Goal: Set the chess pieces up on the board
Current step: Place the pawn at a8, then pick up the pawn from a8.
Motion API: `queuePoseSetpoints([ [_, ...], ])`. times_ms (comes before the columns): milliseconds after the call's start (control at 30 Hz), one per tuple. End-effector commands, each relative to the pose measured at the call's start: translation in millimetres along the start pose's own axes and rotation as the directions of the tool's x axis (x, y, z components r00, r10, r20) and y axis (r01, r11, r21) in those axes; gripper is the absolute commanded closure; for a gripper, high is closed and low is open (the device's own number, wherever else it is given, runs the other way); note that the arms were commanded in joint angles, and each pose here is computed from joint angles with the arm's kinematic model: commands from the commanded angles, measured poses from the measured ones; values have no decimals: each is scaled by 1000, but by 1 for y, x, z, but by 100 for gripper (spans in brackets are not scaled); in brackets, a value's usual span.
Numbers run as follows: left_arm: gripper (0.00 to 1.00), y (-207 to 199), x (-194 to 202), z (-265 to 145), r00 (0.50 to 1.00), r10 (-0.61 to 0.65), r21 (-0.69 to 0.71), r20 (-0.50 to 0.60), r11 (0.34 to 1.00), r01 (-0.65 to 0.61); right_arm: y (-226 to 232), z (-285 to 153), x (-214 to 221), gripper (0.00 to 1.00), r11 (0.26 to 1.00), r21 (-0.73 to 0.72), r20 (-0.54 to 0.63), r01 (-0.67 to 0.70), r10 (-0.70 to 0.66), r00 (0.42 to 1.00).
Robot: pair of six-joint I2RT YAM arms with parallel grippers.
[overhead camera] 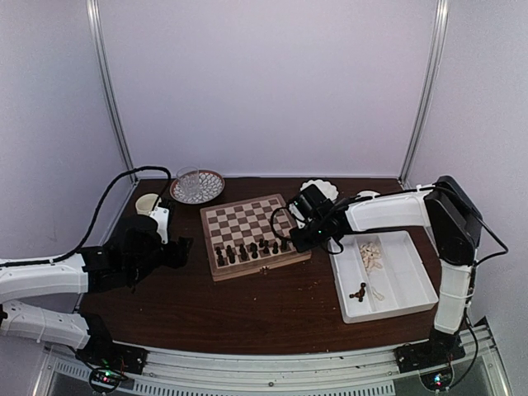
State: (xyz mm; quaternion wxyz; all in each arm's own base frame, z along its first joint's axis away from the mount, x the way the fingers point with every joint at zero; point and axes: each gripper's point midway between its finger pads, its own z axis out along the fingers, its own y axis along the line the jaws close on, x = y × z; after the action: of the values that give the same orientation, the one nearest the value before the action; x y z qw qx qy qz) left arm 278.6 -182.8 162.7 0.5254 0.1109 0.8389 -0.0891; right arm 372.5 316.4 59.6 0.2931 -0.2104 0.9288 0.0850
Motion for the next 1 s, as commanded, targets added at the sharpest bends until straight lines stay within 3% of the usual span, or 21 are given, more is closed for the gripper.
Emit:
queuePoseSetpoints([
  [0, 32, -2, -20, -3, 998, -19, 11, 53, 1000, 19, 0, 3, -11, 75, 1000, -1, 20, 1, -1, 1000],
  [967, 32, 0, -20, -4, 998, -15, 3, 53, 1000, 15, 3, -11, -26, 86, 1000, -20, 79, 16, -14, 997],
])
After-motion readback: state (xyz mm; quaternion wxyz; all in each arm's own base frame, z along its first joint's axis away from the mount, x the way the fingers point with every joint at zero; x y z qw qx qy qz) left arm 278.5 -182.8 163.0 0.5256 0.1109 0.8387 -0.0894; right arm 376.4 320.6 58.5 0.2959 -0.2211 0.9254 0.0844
